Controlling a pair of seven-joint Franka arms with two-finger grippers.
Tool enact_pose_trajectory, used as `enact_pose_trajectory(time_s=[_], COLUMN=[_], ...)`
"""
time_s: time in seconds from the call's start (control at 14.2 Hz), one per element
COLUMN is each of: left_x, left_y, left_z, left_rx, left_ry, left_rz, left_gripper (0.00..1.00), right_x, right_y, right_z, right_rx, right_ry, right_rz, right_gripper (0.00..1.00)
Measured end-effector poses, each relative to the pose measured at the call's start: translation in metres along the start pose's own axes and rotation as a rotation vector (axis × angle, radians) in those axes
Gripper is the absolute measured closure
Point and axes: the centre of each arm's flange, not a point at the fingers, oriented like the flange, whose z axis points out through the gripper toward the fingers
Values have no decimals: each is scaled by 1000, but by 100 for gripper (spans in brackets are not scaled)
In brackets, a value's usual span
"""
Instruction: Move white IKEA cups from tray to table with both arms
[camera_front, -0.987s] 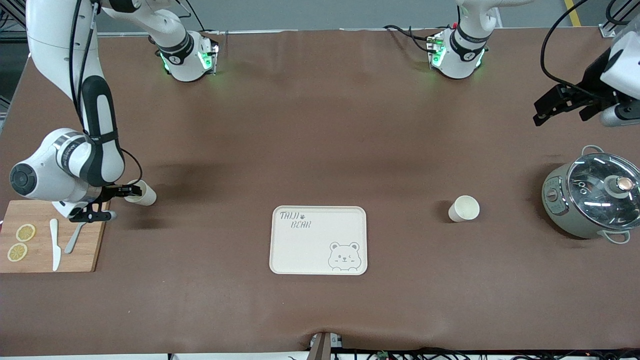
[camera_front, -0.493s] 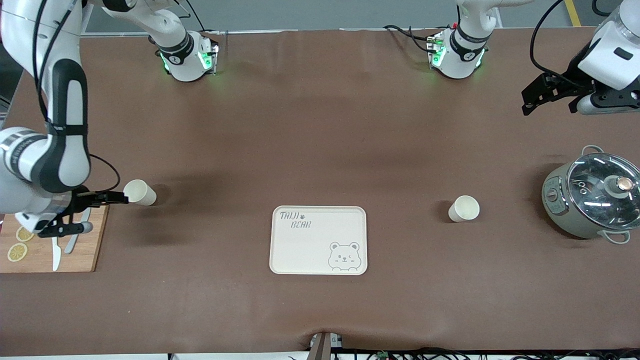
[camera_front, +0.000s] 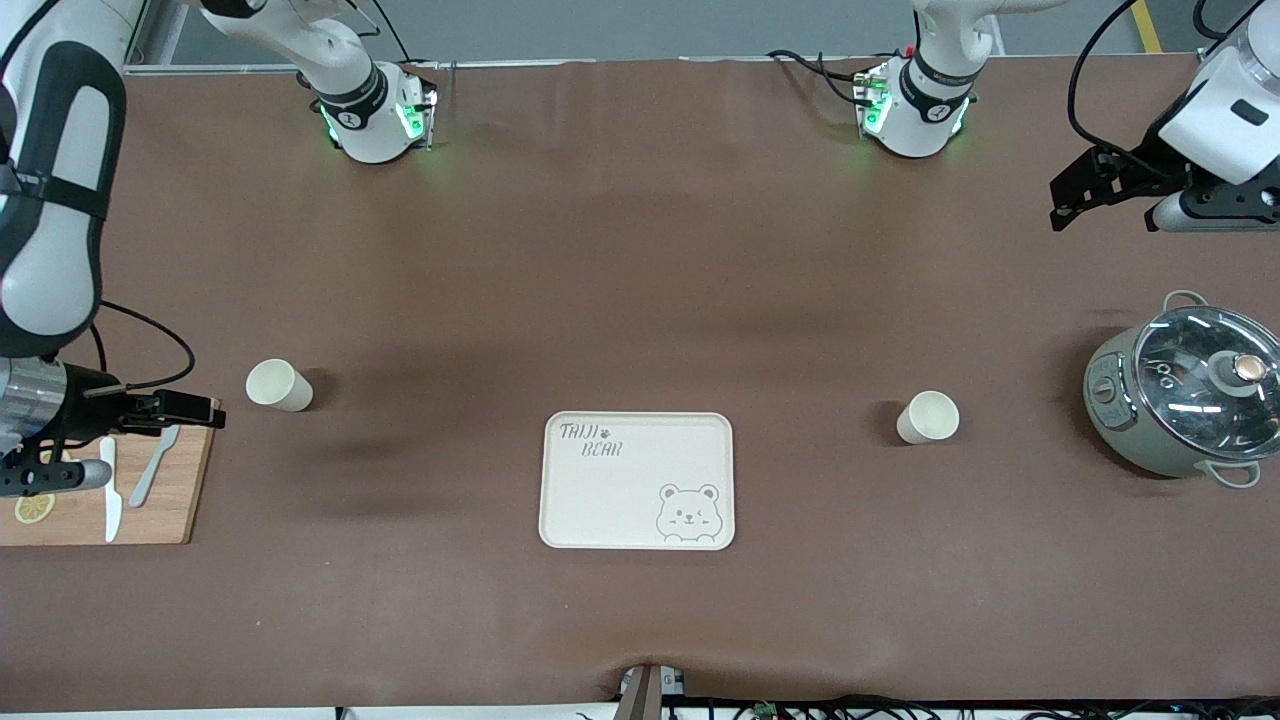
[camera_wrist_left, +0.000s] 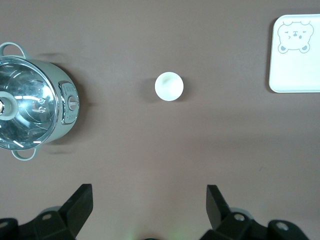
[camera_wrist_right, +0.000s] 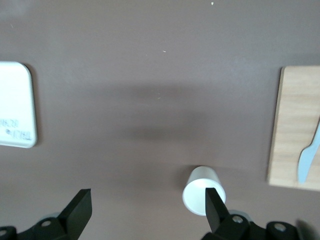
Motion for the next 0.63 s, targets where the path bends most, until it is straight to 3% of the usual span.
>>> enact_pose_trajectory(time_s=[0.21,0.42,0.63], left_x=[1,2,3], left_y=[-1,-9,-13], left_z=[2,2,2], left_rx=[0,-1,-1], left_ry=[-4,-2,-2], left_rz=[-1,-17,-24], left_gripper=[0,0,0], right_x=[-13,-33,-50], right_y=[-7,-29,-42], right_z=[-37,-85,-127], right_rx=[-19,-71,-95], right_ry=[18,-17,11], right_rz=[-1,-49,-70], right_gripper=[0,0,0])
